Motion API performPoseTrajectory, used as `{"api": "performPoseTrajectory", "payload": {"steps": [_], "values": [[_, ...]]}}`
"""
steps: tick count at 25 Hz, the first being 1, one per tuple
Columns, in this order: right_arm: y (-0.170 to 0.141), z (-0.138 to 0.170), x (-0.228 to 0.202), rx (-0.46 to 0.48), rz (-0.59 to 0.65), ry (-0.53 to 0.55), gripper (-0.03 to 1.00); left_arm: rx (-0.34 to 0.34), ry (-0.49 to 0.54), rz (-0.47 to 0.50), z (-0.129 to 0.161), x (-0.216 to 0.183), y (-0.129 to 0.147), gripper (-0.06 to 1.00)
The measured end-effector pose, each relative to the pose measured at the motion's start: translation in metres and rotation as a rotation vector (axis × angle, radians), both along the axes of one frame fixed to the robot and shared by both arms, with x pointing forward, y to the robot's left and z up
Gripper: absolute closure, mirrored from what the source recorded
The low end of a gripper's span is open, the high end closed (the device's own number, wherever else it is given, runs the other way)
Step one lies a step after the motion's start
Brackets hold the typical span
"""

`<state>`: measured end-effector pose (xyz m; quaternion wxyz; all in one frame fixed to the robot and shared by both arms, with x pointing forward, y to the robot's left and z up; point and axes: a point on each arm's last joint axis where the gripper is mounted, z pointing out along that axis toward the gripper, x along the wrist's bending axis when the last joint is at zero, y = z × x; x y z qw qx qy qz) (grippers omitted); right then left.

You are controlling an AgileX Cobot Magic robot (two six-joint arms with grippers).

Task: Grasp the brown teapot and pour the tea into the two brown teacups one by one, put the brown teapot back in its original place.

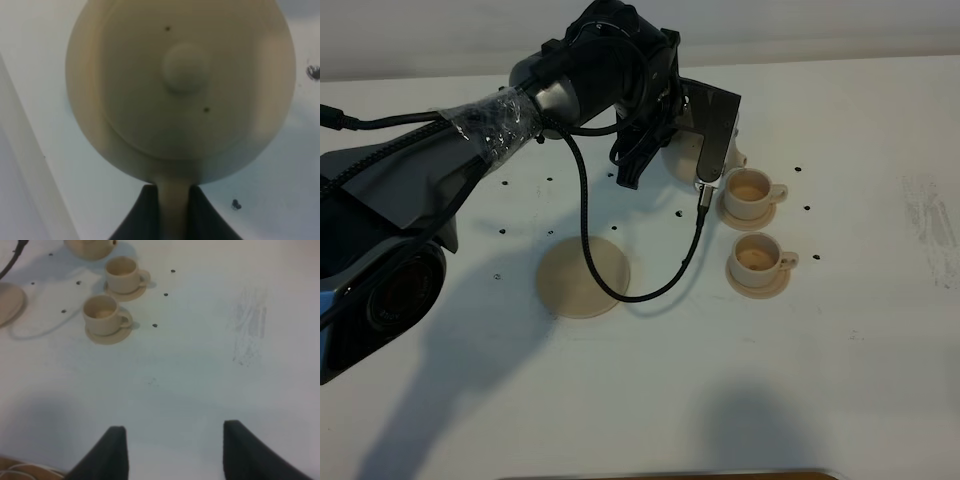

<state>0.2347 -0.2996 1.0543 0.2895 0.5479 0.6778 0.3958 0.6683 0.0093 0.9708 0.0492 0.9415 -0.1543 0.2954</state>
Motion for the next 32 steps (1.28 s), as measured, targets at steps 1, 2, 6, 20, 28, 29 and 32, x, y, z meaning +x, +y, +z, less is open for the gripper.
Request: {"api": "performPoseTrajectory", "payload": {"steps": [1, 2, 6, 20, 28, 29, 32], "values": [[0.0, 0.0, 0.0, 0.0, 0.0, 0.0, 0.53, 0.009, -0.002, -0.012, 0.0, -0.0003, -0.0003, 0.86], [0.0, 0.0, 0.0, 0.0, 0.0, 0.0, 0.53, 0.016, -0.004, -0.022, -0.0001, -0.0007, -0.0007, 0.86], [0.0, 0.0, 0.0, 0.0, 0.0, 0.0, 0.53, 0.048, -0.016, -0.074, 0.0, -0.0016, -0.0022, 0.86], [0.0, 0.0, 0.0, 0.0, 0.0, 0.0, 0.53, 0.131, -0.077, -0.169, 0.0018, 0.0005, -0.0022, 0.86], [0.0, 0.0, 0.0, 0.0, 0.0, 0.0, 0.53, 0.142, -0.101, -0.179, 0.0031, 0.002, -0.0024, 0.86], [0.0, 0.0, 0.0, 0.0, 0.0, 0.0, 0.53, 0.143, -0.106, -0.181, 0.0035, 0.002, -0.0029, 0.86], [0.0, 0.0, 0.0, 0.0, 0.0, 0.0, 0.53, 0.135, -0.125, -0.192, 0.0046, 0.0016, -0.0062, 0.86]]}}
